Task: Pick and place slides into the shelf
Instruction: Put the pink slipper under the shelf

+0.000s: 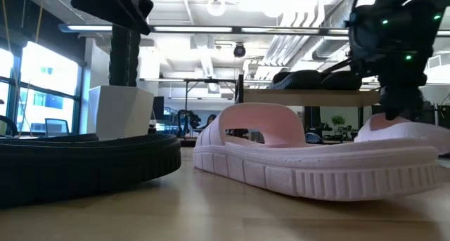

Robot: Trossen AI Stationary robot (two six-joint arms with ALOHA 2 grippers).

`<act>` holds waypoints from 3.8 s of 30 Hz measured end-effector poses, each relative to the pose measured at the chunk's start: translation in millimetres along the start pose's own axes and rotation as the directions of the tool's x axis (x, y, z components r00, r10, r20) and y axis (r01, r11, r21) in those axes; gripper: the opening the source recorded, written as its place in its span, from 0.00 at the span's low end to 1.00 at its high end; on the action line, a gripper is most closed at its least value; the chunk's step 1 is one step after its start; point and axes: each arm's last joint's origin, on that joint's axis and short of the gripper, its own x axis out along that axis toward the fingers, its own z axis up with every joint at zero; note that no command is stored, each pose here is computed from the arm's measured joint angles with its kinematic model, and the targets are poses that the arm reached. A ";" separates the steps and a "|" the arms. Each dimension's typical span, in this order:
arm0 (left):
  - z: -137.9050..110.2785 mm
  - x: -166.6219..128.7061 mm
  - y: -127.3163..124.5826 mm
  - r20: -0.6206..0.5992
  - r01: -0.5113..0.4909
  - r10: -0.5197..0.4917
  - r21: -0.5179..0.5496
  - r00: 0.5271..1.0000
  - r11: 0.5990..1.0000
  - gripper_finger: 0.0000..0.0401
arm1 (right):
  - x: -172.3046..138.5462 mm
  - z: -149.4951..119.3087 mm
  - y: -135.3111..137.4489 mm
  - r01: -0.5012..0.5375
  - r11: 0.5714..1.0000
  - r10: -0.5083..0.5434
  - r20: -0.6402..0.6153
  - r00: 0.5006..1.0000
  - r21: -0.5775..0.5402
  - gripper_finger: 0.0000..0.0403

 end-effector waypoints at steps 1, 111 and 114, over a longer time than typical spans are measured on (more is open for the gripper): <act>0.6 0.0 0.1 0.006 -0.001 0.001 -0.001 1.000 1.000 0.32 | 1.3 1.9 -1.0 0.006 1.000 -0.006 0.006 1.000 -0.006 0.00; 0.4 -0.1 -2.0 0.012 0.069 -0.070 0.065 0.997 0.995 0.32 | -31.2 -3.1 133.4 -0.175 0.637 0.189 0.069 0.980 0.751 0.00; 0.3 -0.1 -2.0 0.012 0.069 -0.070 0.064 0.997 0.996 0.32 | -24.4 -7.4 130.7 -0.136 0.640 0.175 0.029 0.984 0.756 0.00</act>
